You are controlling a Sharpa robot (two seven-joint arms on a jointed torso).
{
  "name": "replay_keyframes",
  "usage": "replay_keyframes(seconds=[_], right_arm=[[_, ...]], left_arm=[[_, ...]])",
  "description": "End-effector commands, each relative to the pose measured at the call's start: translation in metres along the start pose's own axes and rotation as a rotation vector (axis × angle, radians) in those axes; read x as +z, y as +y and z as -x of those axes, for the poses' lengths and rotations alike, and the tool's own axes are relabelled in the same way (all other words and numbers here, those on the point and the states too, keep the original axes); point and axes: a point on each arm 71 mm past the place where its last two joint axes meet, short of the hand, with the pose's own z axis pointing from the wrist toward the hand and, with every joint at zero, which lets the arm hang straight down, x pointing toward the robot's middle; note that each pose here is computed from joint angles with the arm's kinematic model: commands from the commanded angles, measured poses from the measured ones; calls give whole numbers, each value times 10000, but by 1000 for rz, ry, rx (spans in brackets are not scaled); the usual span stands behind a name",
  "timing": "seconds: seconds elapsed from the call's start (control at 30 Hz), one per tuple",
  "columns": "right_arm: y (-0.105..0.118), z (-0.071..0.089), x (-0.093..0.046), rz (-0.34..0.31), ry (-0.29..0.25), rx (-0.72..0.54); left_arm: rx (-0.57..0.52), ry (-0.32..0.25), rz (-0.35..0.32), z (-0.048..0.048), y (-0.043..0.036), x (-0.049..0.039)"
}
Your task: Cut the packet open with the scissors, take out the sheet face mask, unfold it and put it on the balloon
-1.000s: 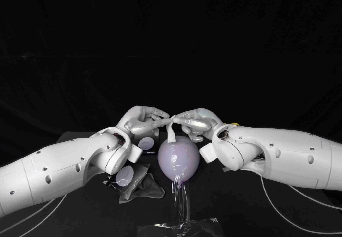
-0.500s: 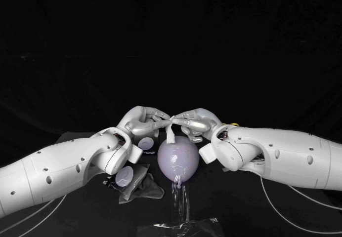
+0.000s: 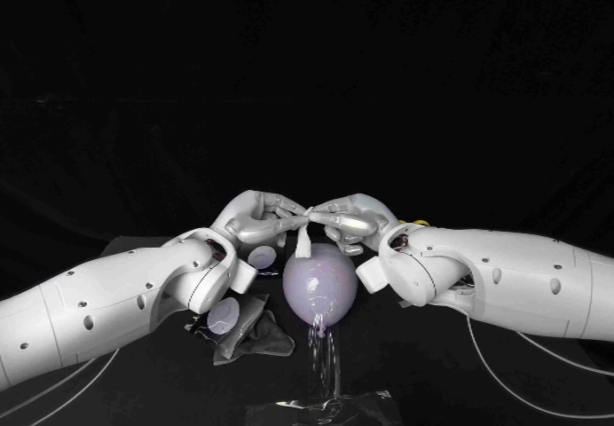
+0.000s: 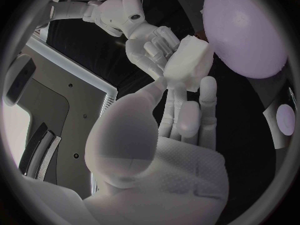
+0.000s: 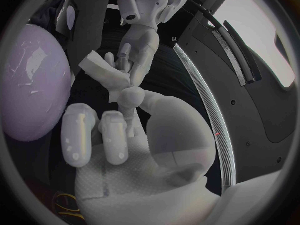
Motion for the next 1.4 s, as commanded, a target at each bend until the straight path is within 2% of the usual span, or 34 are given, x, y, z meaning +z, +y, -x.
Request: replay_keyframes(seconds=[0.03, 1.07, 1.4], right_arm=[[11, -26, 1, 10, 20, -5], [8, -9, -26, 10, 20, -4], [2, 17, -30, 9, 13, -11]], left_arm=[[-3, 22, -17, -31, -29, 13], [-15, -19, -11, 9, -17, 16], [-37, -57, 8, 67, 9, 4]])
